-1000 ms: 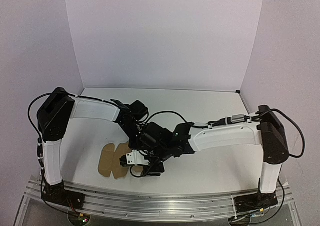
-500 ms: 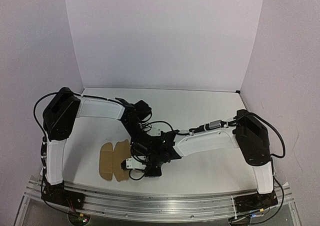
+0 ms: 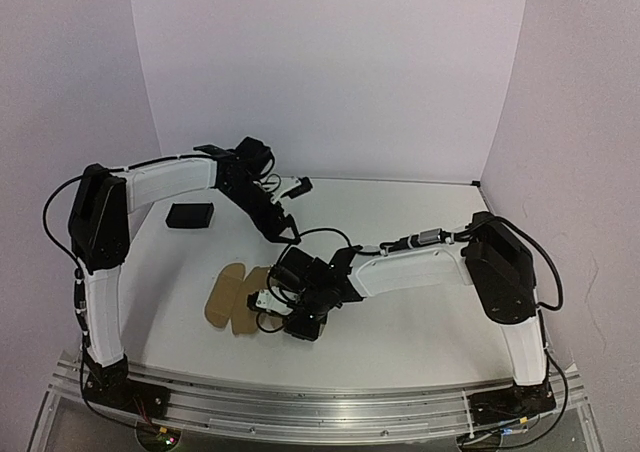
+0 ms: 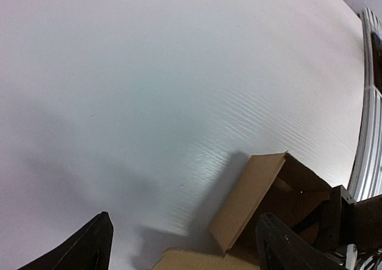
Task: Fold the paper box
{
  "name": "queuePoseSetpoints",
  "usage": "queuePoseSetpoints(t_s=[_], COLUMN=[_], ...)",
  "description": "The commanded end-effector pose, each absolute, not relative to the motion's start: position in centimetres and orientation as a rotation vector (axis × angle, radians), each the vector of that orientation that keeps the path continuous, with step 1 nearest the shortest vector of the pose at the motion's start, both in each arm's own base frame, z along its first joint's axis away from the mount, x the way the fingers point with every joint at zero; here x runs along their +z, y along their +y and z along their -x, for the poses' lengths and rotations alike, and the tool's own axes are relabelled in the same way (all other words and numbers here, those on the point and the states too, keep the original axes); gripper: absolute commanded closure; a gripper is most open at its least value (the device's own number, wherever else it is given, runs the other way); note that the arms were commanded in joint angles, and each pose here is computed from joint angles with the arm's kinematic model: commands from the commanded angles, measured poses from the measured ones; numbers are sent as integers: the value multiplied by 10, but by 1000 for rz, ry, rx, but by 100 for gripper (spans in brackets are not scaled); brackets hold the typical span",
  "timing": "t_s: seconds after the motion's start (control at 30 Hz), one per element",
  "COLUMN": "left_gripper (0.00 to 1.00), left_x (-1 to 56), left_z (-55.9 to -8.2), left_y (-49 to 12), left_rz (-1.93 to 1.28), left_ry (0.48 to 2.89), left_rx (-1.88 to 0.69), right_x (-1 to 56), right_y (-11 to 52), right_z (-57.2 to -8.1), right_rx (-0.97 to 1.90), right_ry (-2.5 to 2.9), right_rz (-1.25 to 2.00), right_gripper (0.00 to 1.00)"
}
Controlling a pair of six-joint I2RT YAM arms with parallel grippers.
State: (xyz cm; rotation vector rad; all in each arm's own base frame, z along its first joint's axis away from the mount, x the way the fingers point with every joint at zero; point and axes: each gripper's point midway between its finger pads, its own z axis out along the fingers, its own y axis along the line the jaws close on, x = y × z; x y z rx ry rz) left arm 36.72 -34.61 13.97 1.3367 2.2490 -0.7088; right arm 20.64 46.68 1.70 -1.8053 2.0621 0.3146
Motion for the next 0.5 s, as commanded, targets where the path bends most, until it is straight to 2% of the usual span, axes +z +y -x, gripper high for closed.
queuePoseSetpoints(t_s=[0.0, 0.1, 0.27, 0.47], left_gripper=[7, 4, 4, 4], left_x=[173, 135, 74, 34], left_z=[-407, -392, -346, -320], left_y=[-277, -239, -203, -194], left_rz=[-869, -749, -532, -419], left_ry=[2422, 2590, 2834, 2950], left_rx=[-635, -570, -608, -784], right_x=[1, 3, 3, 2], right_y=[459, 460, 458, 458], right_z=[-215, -216, -222, -224], right_rx=[340, 338, 295, 287], right_ry=[2261, 2258, 2248, 2262], right_rz=[1646, 1636, 1626, 1602], right_gripper=[100, 100, 100, 100])
